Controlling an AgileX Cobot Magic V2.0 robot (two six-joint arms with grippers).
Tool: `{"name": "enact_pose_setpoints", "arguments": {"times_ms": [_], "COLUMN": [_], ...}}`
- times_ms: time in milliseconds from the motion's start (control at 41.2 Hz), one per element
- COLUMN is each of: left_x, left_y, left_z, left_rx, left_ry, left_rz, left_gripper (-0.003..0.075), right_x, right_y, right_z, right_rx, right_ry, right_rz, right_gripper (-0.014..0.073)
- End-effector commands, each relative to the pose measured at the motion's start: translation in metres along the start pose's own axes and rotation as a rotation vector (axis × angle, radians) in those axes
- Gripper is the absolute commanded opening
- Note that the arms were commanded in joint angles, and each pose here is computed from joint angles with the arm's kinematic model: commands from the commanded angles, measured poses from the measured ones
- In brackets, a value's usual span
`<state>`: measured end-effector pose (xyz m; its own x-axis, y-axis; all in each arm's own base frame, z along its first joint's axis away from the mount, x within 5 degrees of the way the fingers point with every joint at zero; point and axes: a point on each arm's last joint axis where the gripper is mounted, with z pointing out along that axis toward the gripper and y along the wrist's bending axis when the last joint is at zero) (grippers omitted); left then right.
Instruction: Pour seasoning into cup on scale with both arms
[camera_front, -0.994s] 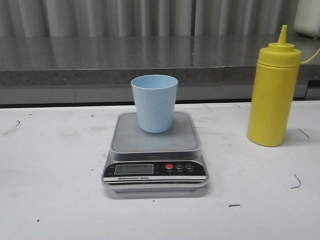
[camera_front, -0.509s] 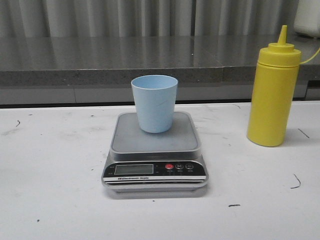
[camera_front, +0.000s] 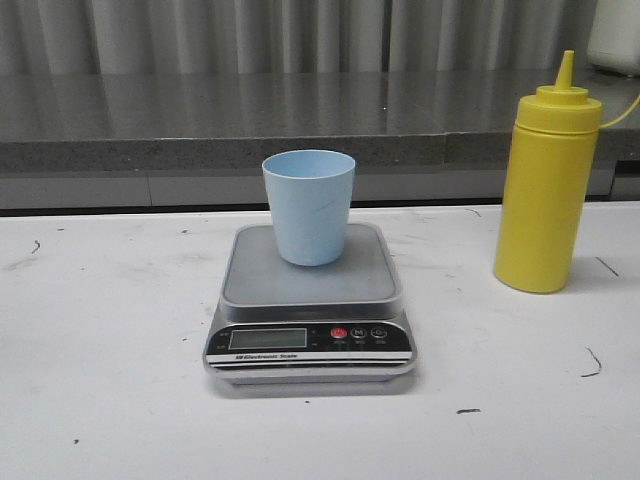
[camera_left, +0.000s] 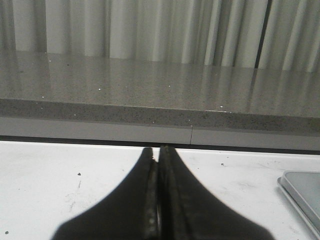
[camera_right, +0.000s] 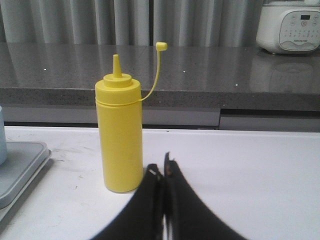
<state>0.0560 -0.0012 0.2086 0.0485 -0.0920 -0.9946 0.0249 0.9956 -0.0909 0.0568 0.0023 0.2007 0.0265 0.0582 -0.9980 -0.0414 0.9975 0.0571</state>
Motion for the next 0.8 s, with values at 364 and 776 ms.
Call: {"name": "enact_pose_setpoints", "arguments": {"times_ms": [364,776], "left_x": [-0.0006,-0.0006], "left_y": [0.0003,0.0003], "left_z": [-0.0007,-0.0007], "left_rx": [0.003,0.003], "left_ry": [-0.077,-0.077], "left_rz": [-0.004,-0.004], "left_gripper": [-0.0020,-0.0020], "right_x": [-0.0113,-0.0113], "right_y": [-0.0004,-0.0004], "right_z": [-0.0021,-0.0021], "right_rx": [0.014,0.013], "right_ry": [-0.112,-0.112], "right_rz": [-0.039,-0.032], "right_gripper": [-0.0122,-0.0122]}}
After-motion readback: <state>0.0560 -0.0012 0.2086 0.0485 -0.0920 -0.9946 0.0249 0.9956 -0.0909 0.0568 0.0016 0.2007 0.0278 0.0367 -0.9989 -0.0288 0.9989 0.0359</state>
